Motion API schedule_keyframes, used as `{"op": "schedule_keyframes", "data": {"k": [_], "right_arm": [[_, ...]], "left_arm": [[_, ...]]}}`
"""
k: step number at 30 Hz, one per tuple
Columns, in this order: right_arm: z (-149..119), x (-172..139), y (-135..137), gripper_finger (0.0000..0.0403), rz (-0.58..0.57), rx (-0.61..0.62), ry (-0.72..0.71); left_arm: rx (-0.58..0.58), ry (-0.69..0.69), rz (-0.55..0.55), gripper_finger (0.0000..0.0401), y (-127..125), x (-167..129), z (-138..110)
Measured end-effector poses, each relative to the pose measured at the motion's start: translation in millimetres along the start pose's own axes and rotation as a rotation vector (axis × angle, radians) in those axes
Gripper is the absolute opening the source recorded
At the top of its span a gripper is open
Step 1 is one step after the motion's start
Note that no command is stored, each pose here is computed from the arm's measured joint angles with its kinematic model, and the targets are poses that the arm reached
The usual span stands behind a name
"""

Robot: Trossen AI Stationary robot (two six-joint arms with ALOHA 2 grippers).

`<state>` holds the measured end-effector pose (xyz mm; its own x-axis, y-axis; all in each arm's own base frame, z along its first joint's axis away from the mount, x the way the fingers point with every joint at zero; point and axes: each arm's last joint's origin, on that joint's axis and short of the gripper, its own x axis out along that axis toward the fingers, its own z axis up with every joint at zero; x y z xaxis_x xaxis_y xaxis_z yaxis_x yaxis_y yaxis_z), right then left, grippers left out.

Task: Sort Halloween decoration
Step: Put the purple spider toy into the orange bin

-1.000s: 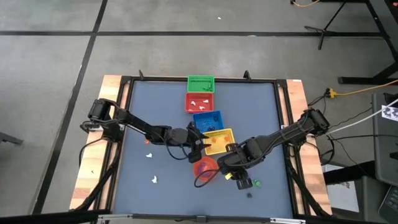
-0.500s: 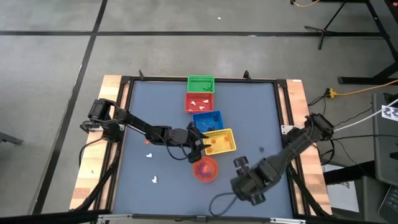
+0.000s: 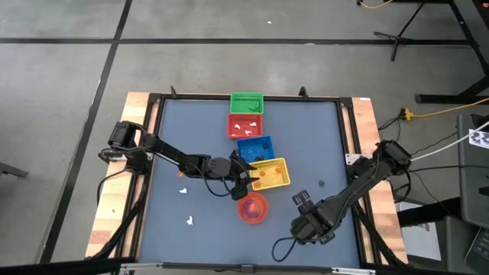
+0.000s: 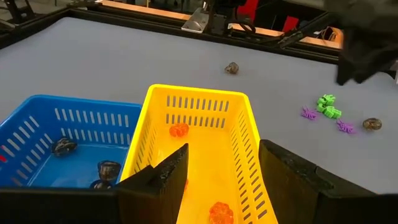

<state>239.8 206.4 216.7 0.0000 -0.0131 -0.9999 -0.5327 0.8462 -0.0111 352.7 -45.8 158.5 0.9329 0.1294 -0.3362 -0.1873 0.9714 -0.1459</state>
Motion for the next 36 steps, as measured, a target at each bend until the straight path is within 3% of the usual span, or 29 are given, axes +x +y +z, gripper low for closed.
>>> {"op": "schedule_keyframes", "data": {"k": [8,17,36], "right_arm": [[-8,37,0,0.0167,-0.003,-0.133,-0.021],[-16,57,-1,0.0167,0.001,-0.291,-0.024],[-17,61,-2,0.0167,-0.013,-0.314,-0.034]], "left_arm": [[0.0,0.0,0.0,0.018,0,0,0],[0.001,0.0,0.0,0.018,0,0,0],[0.002,0.0,0.0,0.018,0,0,0]]}}
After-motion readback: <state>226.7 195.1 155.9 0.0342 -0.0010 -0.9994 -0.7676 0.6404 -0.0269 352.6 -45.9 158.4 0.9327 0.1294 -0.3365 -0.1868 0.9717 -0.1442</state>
